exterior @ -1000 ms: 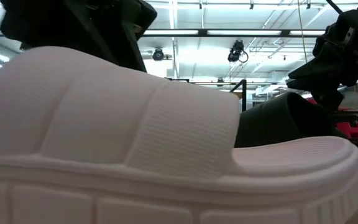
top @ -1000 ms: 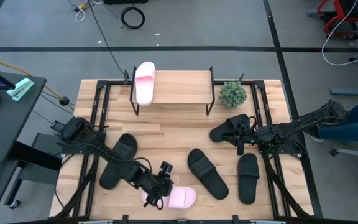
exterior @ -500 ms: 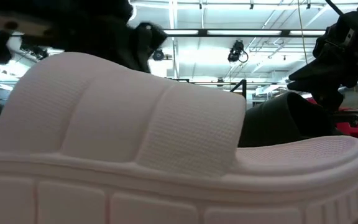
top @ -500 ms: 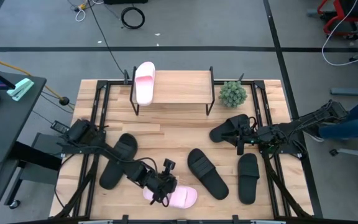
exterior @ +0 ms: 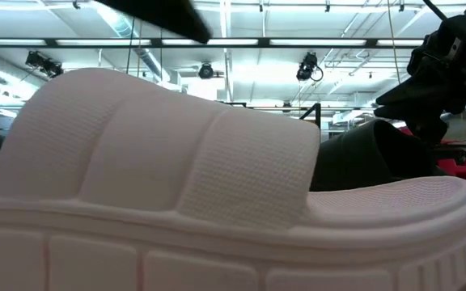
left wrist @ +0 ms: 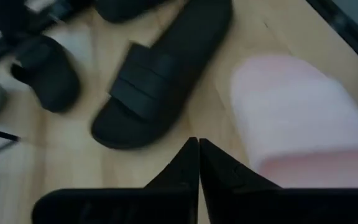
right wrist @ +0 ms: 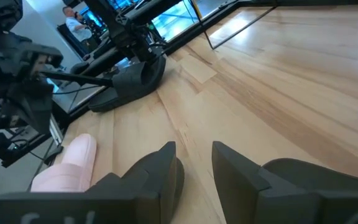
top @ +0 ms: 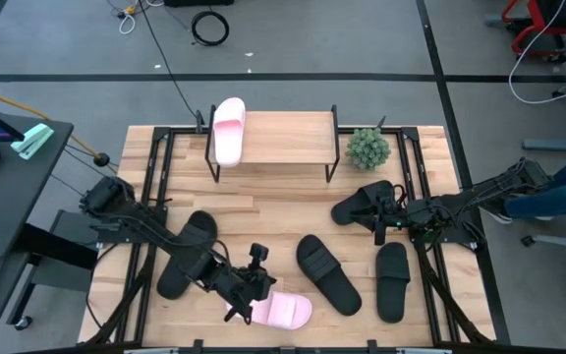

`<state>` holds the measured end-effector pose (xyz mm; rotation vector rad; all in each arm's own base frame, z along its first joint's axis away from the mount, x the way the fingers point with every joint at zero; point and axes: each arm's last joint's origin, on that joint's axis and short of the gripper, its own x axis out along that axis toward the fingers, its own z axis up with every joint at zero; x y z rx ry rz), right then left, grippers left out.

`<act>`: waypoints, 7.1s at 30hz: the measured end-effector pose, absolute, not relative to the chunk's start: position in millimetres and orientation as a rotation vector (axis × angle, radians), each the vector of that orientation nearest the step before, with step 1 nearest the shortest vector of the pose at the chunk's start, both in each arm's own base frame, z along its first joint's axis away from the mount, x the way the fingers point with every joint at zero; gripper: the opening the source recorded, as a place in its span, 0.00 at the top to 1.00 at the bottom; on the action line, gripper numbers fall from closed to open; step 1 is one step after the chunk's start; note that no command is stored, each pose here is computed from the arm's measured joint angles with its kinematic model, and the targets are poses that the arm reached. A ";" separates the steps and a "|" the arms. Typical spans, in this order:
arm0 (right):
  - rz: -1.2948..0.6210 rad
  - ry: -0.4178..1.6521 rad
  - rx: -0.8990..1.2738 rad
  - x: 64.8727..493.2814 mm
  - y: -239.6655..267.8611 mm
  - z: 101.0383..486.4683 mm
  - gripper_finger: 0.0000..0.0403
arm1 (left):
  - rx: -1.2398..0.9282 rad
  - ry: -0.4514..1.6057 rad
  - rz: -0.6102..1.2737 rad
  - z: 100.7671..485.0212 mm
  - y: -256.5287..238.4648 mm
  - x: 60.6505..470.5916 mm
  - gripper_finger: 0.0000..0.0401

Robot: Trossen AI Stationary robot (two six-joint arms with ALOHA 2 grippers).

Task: Pick and place slides into the shelf
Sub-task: Put the pink slipper on the shelf

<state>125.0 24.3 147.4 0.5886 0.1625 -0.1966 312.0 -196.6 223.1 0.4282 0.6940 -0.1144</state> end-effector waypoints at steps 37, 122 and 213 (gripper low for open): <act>-0.197 0.172 0.560 124.9 24.3 146.7 0.73 | -0.635 0.881 -0.097 211.1 -207.2 320.7 0.66; -0.189 0.174 0.588 124.9 24.6 146.5 0.73 | -0.666 0.784 -0.137 176.6 -196.5 359.9 0.96; 0.134 0.682 -0.832 343.2 248.8 148.6 0.47 | -0.251 0.787 -0.184 315.8 -110.8 265.6 0.97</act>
